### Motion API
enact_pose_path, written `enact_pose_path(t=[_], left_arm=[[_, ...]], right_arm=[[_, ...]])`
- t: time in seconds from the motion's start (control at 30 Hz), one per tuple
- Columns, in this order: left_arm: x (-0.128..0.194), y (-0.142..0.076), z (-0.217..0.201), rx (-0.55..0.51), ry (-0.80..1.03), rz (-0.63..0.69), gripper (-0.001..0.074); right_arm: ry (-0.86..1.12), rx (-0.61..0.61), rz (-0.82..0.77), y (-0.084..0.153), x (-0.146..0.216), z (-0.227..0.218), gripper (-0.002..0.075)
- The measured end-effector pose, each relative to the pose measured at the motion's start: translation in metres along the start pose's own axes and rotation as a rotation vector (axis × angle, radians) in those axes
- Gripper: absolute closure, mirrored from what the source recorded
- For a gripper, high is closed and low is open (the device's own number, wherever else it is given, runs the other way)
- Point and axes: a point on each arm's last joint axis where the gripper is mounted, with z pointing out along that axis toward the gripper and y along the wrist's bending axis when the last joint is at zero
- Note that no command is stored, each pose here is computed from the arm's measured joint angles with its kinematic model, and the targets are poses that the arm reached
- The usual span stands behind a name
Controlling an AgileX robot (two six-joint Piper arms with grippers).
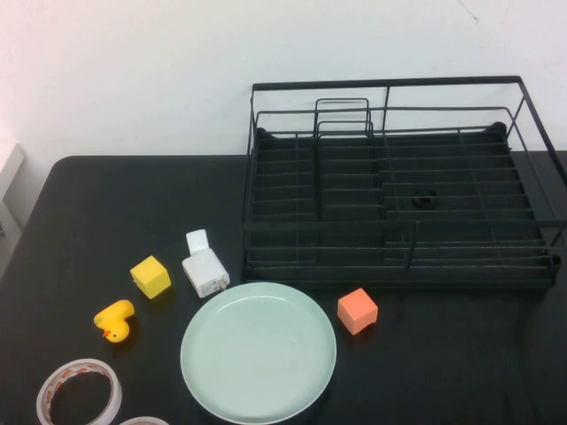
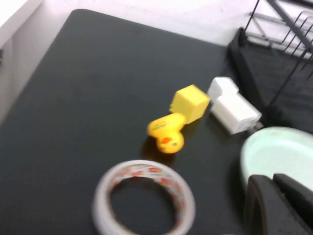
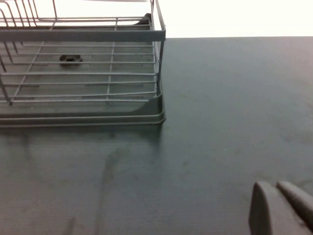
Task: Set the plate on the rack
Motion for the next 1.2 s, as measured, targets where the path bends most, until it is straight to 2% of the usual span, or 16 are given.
enact_pose_path(t=[0.07, 0.1, 0.23, 0.3, 0.4, 0.57, 0.67, 0.73, 0.8, 0.9, 1.0, 1.07, 1.2], left_arm=[[-0.001, -0.002, 0.000, 0.026, -0.010, -0.099, 0.0738], [-0.002, -0.005, 0.000, 0.054, -0.014, -0.216, 0.0738], [-0.007, -0.015, -0.001, 0.193, -0.007, -0.852, 0.0738], [-0.010, -0.018, -0.002, 0.243, 0.007, -1.078, 0.0737], [-0.012, -0.019, -0.003, 0.270, 0.008, -1.192, 0.0738], [-0.014, -0.019, -0.003, 0.281, -0.004, -1.226, 0.0738], [-0.015, -0.018, -0.003, 0.285, -0.026, -1.213, 0.0738], [-0.016, -0.019, -0.003, 0.285, -0.041, -1.145, 0.0737], [-0.023, -0.022, -0.007, 0.295, -0.057, -0.991, 0.0737], [-0.045, -0.033, -0.019, 0.317, -0.082, -0.692, 0.0738], [-0.065, -0.044, -0.021, 0.274, -0.013, -0.462, 0.0737], [-0.074, -0.048, -0.015, 0.210, 0.104, -0.323, 0.0738], [-0.092, -0.052, 0.008, 0.069, 0.362, -0.129, 0.0737]], right_arm=[[0.000, -0.001, 0.002, 0.000, 0.000, 0.000, 0.0728], [0.000, -0.005, 0.011, 0.000, 0.000, 0.000, 0.0728], [0.002, -0.063, 0.145, 0.006, 0.000, 0.000, 0.0728], [0.004, -0.113, 0.258, 0.010, -0.001, -0.001, 0.0728], [0.013, -0.189, 0.433, 0.017, -0.002, -0.001, 0.0728], [0.026, -0.324, 0.743, 0.027, -0.007, -0.004, 0.0728], [0.025, -0.354, 0.816, 0.029, -0.009, -0.004, 0.0728], [0.007, -0.350, 0.823, 0.028, -0.010, -0.004, 0.0728], [-0.026, -0.337, 0.816, 0.026, -0.012, -0.004, 0.0728], [-0.093, -0.310, 0.804, 0.022, -0.016, -0.004, 0.0728], [-0.126, -0.296, 0.805, 0.019, -0.019, -0.003, 0.0728], [-0.122, -0.298, 0.803, 0.020, -0.018, -0.003, 0.0728], [-0.082, -0.315, 0.734, 0.023, -0.015, -0.004, 0.0728]])
